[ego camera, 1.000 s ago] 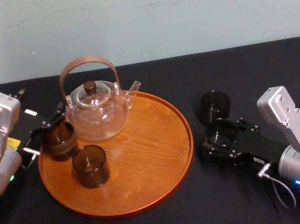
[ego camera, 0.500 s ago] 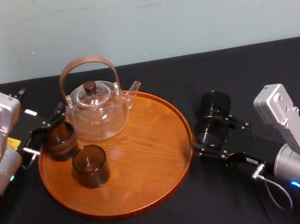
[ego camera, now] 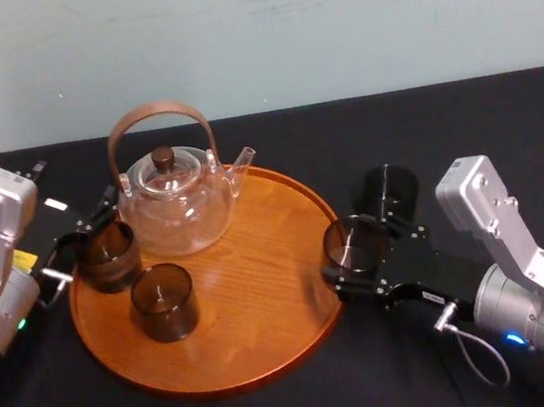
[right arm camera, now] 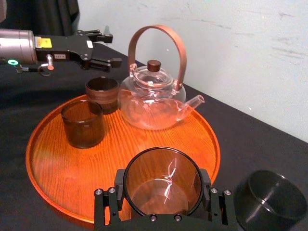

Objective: Pick up the glass from the table and place it on the tray.

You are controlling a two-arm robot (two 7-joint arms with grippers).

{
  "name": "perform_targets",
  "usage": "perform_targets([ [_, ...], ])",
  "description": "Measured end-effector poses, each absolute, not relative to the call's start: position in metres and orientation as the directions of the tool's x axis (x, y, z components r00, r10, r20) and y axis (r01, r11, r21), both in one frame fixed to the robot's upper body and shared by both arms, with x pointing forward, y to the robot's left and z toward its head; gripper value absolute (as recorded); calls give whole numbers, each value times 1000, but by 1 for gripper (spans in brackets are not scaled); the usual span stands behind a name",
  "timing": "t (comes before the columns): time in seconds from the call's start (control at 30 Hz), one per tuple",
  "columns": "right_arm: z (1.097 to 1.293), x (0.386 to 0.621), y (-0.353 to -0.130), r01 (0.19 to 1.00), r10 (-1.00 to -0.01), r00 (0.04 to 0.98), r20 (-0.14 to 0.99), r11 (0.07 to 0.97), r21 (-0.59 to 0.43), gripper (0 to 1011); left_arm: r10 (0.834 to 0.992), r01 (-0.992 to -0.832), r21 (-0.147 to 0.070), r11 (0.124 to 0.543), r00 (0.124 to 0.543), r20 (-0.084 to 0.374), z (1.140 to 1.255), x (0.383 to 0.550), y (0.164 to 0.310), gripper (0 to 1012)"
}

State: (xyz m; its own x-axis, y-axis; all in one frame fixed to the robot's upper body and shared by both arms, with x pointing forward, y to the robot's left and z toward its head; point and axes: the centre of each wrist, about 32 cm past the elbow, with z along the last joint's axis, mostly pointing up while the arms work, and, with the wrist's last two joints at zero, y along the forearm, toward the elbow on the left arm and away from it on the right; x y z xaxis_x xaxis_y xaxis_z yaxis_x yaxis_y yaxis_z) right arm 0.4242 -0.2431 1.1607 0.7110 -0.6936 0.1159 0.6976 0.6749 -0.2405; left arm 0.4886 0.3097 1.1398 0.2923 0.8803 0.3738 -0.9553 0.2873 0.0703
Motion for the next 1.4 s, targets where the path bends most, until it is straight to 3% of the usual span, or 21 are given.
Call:
perform_targets([
  [1.4, 1145, 445, -179, 586, -572, 809, 132, 773, -244, 909, 880, -955, 70, 287, 292, 374, 1140, 489, 310, 1001],
])
